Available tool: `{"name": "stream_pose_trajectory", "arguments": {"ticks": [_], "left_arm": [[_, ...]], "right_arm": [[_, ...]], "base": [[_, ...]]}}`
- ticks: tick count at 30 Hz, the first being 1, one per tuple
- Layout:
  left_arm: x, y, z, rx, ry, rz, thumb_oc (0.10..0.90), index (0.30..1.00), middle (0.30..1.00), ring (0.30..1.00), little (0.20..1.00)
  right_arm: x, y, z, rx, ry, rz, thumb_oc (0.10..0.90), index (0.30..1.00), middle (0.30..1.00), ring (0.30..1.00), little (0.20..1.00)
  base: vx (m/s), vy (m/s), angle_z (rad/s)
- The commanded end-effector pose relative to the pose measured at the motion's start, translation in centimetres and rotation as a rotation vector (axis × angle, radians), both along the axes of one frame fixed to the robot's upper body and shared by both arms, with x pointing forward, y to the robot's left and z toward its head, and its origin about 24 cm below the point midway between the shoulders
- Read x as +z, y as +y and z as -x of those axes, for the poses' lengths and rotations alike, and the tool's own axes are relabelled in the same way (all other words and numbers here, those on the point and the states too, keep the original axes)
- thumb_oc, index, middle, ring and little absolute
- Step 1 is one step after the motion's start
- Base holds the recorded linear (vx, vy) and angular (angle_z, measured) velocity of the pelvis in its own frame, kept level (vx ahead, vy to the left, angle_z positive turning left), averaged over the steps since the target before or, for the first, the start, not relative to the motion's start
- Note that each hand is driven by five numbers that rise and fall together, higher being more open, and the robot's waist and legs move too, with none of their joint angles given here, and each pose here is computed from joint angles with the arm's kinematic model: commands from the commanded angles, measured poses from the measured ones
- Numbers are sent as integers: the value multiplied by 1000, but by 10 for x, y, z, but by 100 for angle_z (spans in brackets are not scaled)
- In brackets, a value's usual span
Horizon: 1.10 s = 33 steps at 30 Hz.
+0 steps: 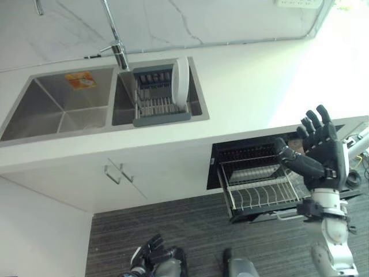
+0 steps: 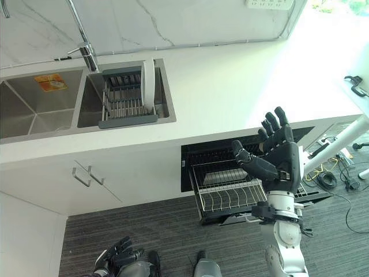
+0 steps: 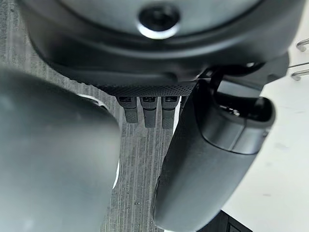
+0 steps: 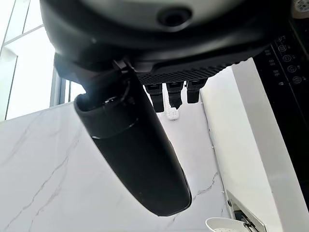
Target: Place the dishes in the dishwasher.
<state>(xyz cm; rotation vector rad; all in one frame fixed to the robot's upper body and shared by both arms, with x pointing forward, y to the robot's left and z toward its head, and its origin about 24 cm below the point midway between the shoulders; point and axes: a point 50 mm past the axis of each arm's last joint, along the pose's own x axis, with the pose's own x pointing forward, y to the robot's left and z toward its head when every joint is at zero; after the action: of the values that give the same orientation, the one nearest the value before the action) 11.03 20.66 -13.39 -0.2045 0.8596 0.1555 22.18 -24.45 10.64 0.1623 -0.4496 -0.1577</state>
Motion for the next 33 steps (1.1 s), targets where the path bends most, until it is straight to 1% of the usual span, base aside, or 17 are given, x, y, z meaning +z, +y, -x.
{"name": "stream_pose_trajectory", "arguments": {"ticks": [1, 2, 3, 6, 9, 13, 15, 18, 19, 22, 24, 27, 28, 33], "left_arm": [[11, 2, -15, -41, -120, -30, 800, 900, 900, 900, 900], [11, 1, -15, -37, -123, -29, 800, 900, 900, 900, 900], [-13, 2, -11, -158, 105, 17, 800, 900, 900, 900, 900], [-13, 3, -12, -122, 112, 45, 800, 900, 900, 900, 900], [-14, -6, -12, -123, 113, 75, 800, 900, 900, 900, 900], [-14, -8, -12, -152, 136, 70, 800, 900, 900, 900, 900], [-15, -7, -11, -129, 133, 79, 800, 900, 900, 900, 900], [-16, 0, -12, -99, 156, 87, 800, 900, 900, 900, 900], [-15, 4, -12, -108, 163, 68, 800, 900, 900, 900, 900], [-14, 9, -10, -118, 150, 44, 800, 900, 900, 900, 900], [-14, 19, -3, -85, 161, 15, 800, 900, 900, 900, 900], [-14, 30, 3, 7, 180, -1, 800, 900, 900, 900, 900], [-13, 33, 3, 17, 178, 1, 800, 900, 900, 900, 900], [-11, 33, 1, 58, 135, 37, 800, 900, 900, 900, 900]], "right_arm": [[48, -4, 0, 15, -268, 36, 800, 900, 900, 900, 900], [48, -4, 0, 19, -270, 39, 800, 900, 900, 900, 900], [58, 37, -28, 132, -280, 114, 800, 900, 900, 900, 900], [57, 30, -25, 155, -274, 95, 800, 900, 900, 900, 900], [59, 24, -20, 104, -280, 141, 800, 900, 900, 900, 900], [60, 13, -18, 36, -258, 149, 800, 900, 900, 900, 900], [64, 7, -19, 17, -265, 165, 800, 900, 900, 900, 900], [67, 0, -21, -13, -267, 163, 800, 900, 900, 900, 900], [66, -6, -18, -28, -258, 119, 800, 900, 900, 900, 900], [65, -3, -16, -19, -269, 131, 800, 900, 900, 900, 900], [63, 0, -17, 9, -269, 122, 800, 900, 900, 900, 900], [64, 5, -22, 32, -277, 129, 800, 900, 900, 900, 900], [65, 4, -23, 26, -274, 131, 800, 900, 900, 900, 900], [65, -4, -28, 7, -275, 115, 800, 900, 900, 900, 900]], "base": [[0, 0, 0], [0, 0, 0], [41, -1, -1], [135, -6, -11], [184, 29, -3], [271, 374, 32], [345, 560, 53], [340, 601, 20], [279, 598, -21], [212, 544, -13], [155, 407, -35], [60, 153, -58], [77, 27, -60], [51, -72, 17]]}}
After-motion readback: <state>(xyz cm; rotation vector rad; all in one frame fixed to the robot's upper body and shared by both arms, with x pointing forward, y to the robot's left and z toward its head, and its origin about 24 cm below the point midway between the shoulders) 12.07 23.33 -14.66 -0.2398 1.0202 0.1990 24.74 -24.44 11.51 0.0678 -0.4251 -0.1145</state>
